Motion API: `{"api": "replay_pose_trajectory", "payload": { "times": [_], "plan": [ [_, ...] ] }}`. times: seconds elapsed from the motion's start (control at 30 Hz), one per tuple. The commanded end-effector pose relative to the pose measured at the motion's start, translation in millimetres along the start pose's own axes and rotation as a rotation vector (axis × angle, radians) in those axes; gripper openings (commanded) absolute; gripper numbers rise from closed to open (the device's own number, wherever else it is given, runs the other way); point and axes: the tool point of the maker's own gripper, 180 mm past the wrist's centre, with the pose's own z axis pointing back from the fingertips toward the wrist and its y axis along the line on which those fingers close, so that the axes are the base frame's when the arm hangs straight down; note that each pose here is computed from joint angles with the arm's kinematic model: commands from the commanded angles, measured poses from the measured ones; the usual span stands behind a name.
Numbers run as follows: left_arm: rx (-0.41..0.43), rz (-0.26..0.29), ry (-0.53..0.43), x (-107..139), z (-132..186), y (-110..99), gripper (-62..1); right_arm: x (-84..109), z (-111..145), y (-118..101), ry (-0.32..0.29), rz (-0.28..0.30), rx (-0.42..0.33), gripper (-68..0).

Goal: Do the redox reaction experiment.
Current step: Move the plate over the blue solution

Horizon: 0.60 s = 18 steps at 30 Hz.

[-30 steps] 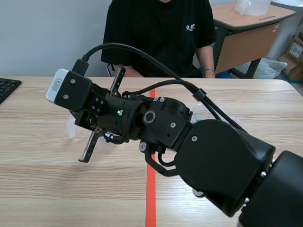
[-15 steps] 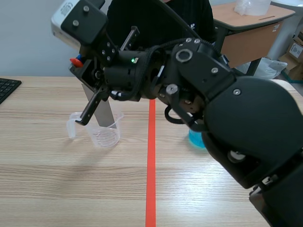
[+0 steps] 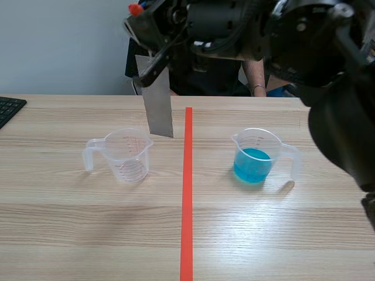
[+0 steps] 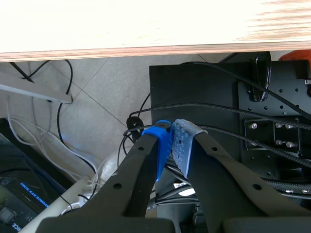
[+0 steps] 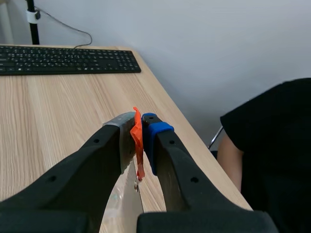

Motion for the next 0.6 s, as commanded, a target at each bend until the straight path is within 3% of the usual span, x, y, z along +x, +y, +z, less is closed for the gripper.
{"api": "replay_pose_trajectory", "payload": {
  "times": [0.0,0.23,0.57],
  "plan": [
    [-0.002,0.002,-0.015,4,3,-1,-56.3,11.9,11,-14,-0.023,0.034,-0.018,-66.0],
    [-0.002,0.002,-0.013,3,3,-1,-56.3,11.7,52,-44,-0.008,0.025,-0.031,-66.0],
    [-0.001,0.002,-0.011,3,3,-1,-56.3,9.9,107,-76,0.069,0.06,-0.024,-66.0]
  ]
}}
